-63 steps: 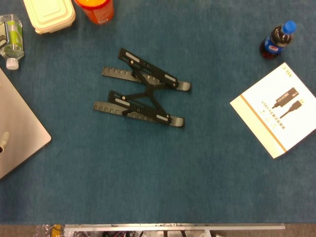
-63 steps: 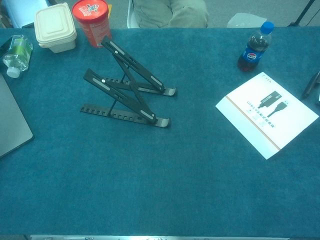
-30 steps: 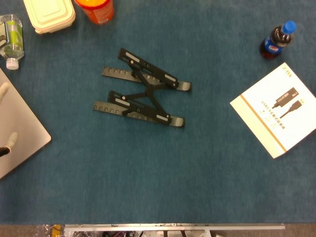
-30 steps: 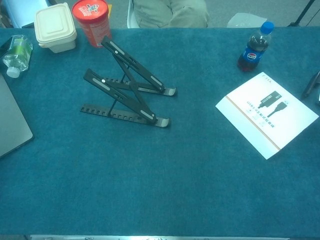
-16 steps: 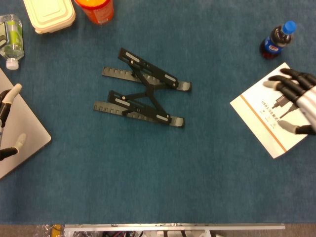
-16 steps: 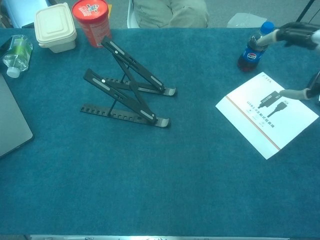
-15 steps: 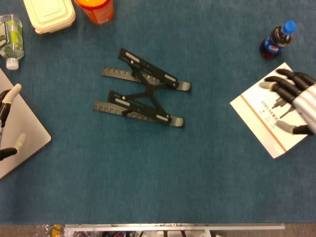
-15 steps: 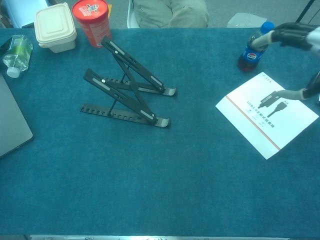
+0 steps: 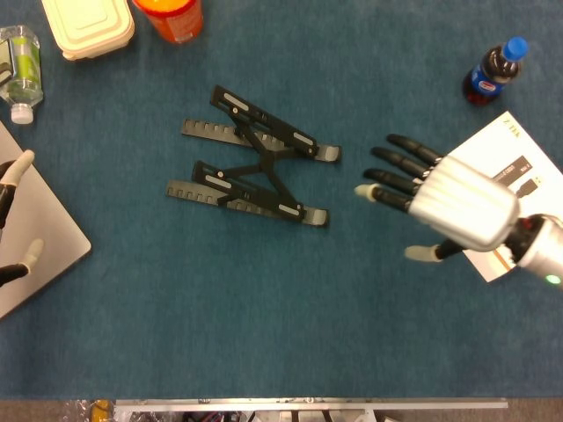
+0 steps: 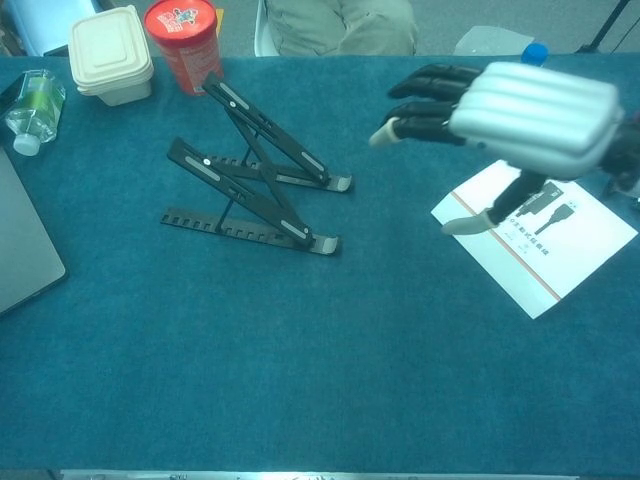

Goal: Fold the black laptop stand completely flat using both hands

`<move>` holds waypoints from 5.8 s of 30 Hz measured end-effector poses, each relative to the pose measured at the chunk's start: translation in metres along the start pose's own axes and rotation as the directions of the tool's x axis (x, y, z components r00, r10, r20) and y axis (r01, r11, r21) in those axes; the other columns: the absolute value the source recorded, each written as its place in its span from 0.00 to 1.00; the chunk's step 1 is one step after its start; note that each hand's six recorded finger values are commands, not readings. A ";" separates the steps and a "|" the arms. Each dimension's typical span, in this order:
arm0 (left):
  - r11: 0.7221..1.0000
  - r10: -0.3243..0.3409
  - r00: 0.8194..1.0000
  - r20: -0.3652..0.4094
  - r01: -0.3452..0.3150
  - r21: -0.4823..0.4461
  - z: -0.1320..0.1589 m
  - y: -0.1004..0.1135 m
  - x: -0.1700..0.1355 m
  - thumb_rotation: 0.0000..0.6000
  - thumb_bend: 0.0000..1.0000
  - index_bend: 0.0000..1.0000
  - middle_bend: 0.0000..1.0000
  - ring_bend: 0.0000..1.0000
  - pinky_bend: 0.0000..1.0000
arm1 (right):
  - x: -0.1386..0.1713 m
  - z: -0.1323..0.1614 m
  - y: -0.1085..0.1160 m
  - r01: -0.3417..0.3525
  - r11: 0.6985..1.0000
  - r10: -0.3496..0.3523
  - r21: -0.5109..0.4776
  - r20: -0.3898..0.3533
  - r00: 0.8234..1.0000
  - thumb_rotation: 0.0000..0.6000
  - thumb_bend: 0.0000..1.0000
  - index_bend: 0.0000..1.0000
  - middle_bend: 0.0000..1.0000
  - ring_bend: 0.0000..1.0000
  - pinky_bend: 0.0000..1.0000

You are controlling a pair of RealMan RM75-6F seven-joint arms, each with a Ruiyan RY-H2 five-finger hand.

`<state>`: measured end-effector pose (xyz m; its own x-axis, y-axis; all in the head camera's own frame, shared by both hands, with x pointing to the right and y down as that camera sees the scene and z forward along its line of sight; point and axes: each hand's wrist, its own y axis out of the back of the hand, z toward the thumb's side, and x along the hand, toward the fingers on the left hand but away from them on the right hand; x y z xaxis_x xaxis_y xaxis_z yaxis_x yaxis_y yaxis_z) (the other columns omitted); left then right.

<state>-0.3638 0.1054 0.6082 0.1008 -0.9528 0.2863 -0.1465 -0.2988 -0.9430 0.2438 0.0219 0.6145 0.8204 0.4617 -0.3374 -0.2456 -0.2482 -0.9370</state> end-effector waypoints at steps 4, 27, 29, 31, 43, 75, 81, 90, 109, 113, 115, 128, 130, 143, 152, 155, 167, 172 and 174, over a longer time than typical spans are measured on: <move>1.000 0.003 1.000 -0.001 -0.003 -0.003 0.000 0.001 0.000 1.00 0.27 0.06 0.15 0.05 0.07 | -0.020 0.015 0.002 0.008 0.998 -0.005 0.067 -0.053 0.999 0.59 0.14 0.18 0.19 0.05 0.05; 1.000 0.010 1.000 -0.021 -0.011 -0.022 -0.006 0.000 0.004 1.00 0.27 0.06 0.15 0.06 0.07 | -0.109 0.072 -0.010 0.040 0.965 0.029 0.259 -0.259 0.965 0.58 0.14 0.18 0.19 0.02 0.03; 1.000 0.013 1.000 -0.023 -0.014 -0.025 -0.007 0.000 0.004 1.00 0.27 0.06 0.15 0.05 0.07 | -0.116 0.076 -0.012 0.044 0.962 0.032 0.271 -0.270 0.962 0.58 0.14 0.18 0.19 0.02 0.03; 0.999 0.018 1.000 -0.026 -0.019 -0.031 -0.009 0.001 0.004 1.00 0.27 0.06 0.15 0.05 0.07 | -0.122 0.079 -0.014 0.047 0.957 0.035 0.285 -0.276 0.961 0.58 0.14 0.18 0.19 0.02 0.02; 0.998 0.036 0.998 -0.047 -0.039 -0.053 -0.020 0.002 0.004 1.00 0.27 0.06 0.15 0.05 0.07 | -0.157 0.096 -0.026 0.026 0.935 0.083 0.353 -0.292 0.953 0.58 0.14 0.18 0.19 0.00 0.02; 0.995 0.040 0.997 -0.059 -0.045 -0.085 -0.035 -0.001 0.003 1.00 0.27 0.06 0.15 0.06 0.07 | -0.203 0.119 -0.052 -0.050 0.902 0.186 0.429 -0.283 0.941 0.58 0.15 0.18 0.20 0.00 0.02; 0.994 0.044 0.998 -0.055 -0.049 -0.093 -0.037 -0.002 0.005 1.00 0.27 0.06 0.15 0.05 0.07 | -0.207 0.117 -0.050 -0.036 0.890 0.174 0.455 -0.263 0.949 0.58 0.15 0.20 0.28 0.11 0.02; 0.991 0.021 0.999 -0.025 -0.024 -0.133 -0.038 -0.009 0.017 1.00 0.27 0.06 0.16 0.05 0.07 | -0.193 0.111 -0.041 -0.019 0.869 0.152 0.494 -0.231 0.961 0.58 0.14 0.21 0.31 0.19 0.02; 0.989 -0.020 0.996 0.084 0.032 -0.148 -0.022 -0.020 0.033 1.00 0.27 0.06 0.16 0.05 0.07 | -0.106 0.092 -0.012 -0.031 0.861 0.059 0.508 -0.038 0.998 0.58 0.13 0.21 0.31 0.19 0.02; 0.988 -0.030 0.995 0.099 0.044 -0.145 -0.020 -0.023 0.036 1.00 0.27 0.06 0.16 0.05 0.07 | -0.084 0.092 -0.016 -0.049 0.861 0.067 0.506 -0.017 0.998 0.58 0.13 0.20 0.31 0.19 0.02; 0.988 -0.034 0.994 0.107 0.050 -0.144 -0.018 -0.024 0.037 1.00 0.27 0.06 0.16 0.05 0.07 | -0.076 0.094 -0.017 -0.051 0.863 0.069 0.503 -0.015 0.998 0.58 0.13 0.21 0.31 0.19 0.02; 0.987 -0.050 0.985 0.168 0.074 -0.140 -0.002 -0.028 0.041 1.00 0.27 0.06 0.16 0.05 0.07 | -0.036 0.098 -0.021 -0.058 0.880 0.048 0.471 0.033 0.998 0.58 0.13 0.21 0.31 0.19 0.02; 0.985 -0.053 0.983 0.177 0.080 -0.151 0.001 -0.028 0.042 1.00 0.27 0.06 0.16 0.05 0.07 | -0.031 0.098 -0.021 -0.059 0.883 0.047 0.466 0.037 0.998 0.58 0.13 0.21 0.31 0.19 0.02; 0.888 -0.120 0.944 0.309 0.241 -0.392 0.035 -0.030 0.057 1.00 0.27 0.06 0.15 0.06 0.07 | -0.009 0.097 -0.027 -0.063 0.901 0.041 0.430 0.060 0.997 0.58 0.13 0.20 0.31 0.19 0.02; 0.797 -0.220 0.867 0.448 0.424 -0.430 0.074 -0.041 0.060 1.00 0.27 0.06 0.14 0.06 0.07 | -0.002 0.097 -0.029 -0.052 0.912 0.032 0.406 0.057 0.998 0.58 0.13 0.20 0.31 0.19 0.02; 0.781 -0.250 0.837 0.488 0.472 -0.409 0.086 -0.047 0.060 1.00 0.27 0.06 0.13 0.05 0.07 | 0.000 0.096 -0.030 -0.053 0.915 0.033 0.400 0.058 0.998 0.58 0.13 0.20 0.31 0.19 0.02; 0.780 -0.329 0.742 0.584 0.562 -0.274 0.121 -0.061 0.069 1.00 0.27 0.07 0.14 0.05 0.07 | 0.005 0.094 -0.032 -0.044 0.925 0.025 0.377 0.054 0.998 0.58 0.13 0.20 0.31 0.19 0.02; 0.782 -0.341 0.739 0.582 0.566 -0.261 0.124 -0.063 0.072 1.00 0.27 0.07 0.14 0.05 0.07 | 0.004 0.095 -0.032 -0.033 0.928 0.020 0.370 0.040 0.999 0.58 0.13 0.21 0.31 0.19 0.02; 0.788 -0.339 0.744 0.576 0.559 -0.258 0.123 -0.063 0.072 1.00 0.27 0.07 0.14 0.05 0.07 | 0.003 0.096 -0.032 -0.028 0.929 0.018 0.369 0.030 0.999 0.58 0.13 0.21 0.31 0.19 0.02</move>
<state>-0.2263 0.0620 0.6678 0.6917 -0.5764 0.4351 -0.3126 -0.7821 -0.5391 0.2045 0.1133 0.6342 0.7999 0.4828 -0.3564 -0.4411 0.0705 -0.8947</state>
